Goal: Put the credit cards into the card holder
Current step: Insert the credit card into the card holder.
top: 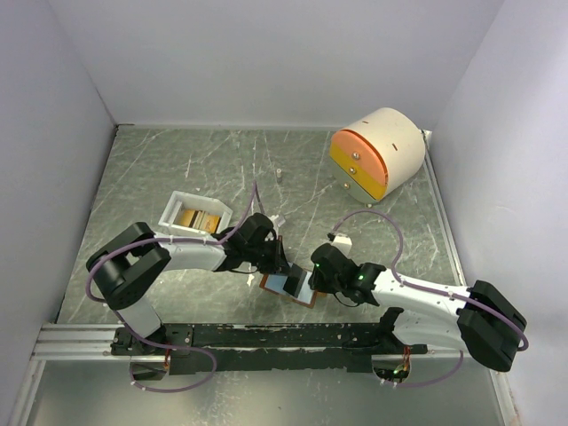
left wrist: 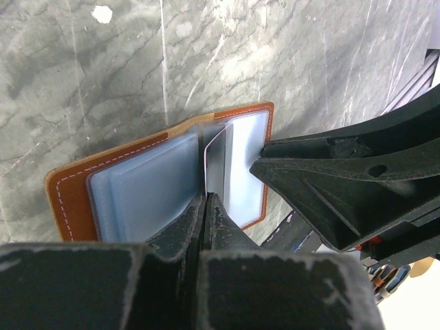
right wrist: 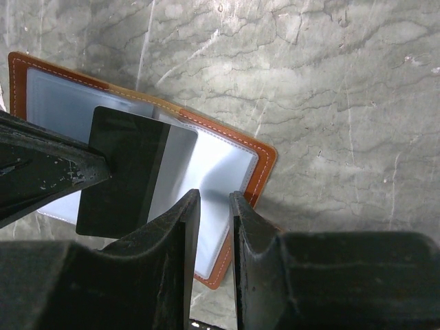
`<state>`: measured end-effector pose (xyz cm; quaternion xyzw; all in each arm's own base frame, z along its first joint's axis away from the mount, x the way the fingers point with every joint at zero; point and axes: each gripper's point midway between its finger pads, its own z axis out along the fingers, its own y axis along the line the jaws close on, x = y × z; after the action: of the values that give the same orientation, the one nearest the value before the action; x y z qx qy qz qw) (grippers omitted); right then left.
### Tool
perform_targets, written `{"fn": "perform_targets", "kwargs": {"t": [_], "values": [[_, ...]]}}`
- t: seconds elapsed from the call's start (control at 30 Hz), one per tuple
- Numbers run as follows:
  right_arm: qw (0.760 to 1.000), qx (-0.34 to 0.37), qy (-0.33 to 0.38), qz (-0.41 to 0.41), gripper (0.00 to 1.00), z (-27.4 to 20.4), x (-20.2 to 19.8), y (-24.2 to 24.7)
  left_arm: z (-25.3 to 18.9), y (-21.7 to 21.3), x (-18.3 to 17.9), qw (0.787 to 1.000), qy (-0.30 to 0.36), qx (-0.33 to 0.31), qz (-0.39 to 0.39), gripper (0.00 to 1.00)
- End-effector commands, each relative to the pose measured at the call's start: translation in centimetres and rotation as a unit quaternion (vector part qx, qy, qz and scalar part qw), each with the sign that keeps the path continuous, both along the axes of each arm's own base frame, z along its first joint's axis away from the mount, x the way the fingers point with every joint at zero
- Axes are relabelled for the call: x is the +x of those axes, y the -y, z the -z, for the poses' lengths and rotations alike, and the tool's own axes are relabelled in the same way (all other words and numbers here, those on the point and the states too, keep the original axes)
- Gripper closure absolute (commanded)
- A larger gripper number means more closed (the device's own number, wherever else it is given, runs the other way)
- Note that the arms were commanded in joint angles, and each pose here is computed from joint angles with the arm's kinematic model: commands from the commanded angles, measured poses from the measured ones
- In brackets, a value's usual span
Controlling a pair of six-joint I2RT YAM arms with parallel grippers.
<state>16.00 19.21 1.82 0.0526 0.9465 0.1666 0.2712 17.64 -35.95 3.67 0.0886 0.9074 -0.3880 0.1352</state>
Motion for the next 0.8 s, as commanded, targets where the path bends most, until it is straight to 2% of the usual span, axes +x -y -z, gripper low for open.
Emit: {"fn": "perform_targets", "kwargs": {"t": [0.0, 0.13, 0.3, 0.5, 0.77], "values": [[0.999, -0.028, -0.015, 0.015, 0.75, 1.0, -0.6, 1.5, 1.7, -0.5, -0.9, 1.0, -0.007, 0.026, -0.002, 0.93], [0.999, -0.025, -0.013, 0.017, 0.75, 0.8, -0.5, 1.4, 2.3, -0.9, -1.1, 0.999, -0.006, 0.039, -0.009, 0.93], [1.0, -0.02, -0.007, 0.02, 0.75, 0.3, -0.1, 1.2, 2.6, -0.5, -1.5, 1.0, -0.012, 0.026, -0.01, 0.93], [0.999, -0.017, -0.018, 0.024, 0.75, -0.9, -0.3, 0.9, 2.7, -0.4, -1.1, 0.999, -0.002, 0.044, -0.01, 0.89], [0.997, -0.03, -0.035, 0.068, 0.75, -0.6, -1.1, 2.6, 2.6, -0.4, -1.1, 0.999, -0.002, 0.038, -0.022, 0.89]]}}
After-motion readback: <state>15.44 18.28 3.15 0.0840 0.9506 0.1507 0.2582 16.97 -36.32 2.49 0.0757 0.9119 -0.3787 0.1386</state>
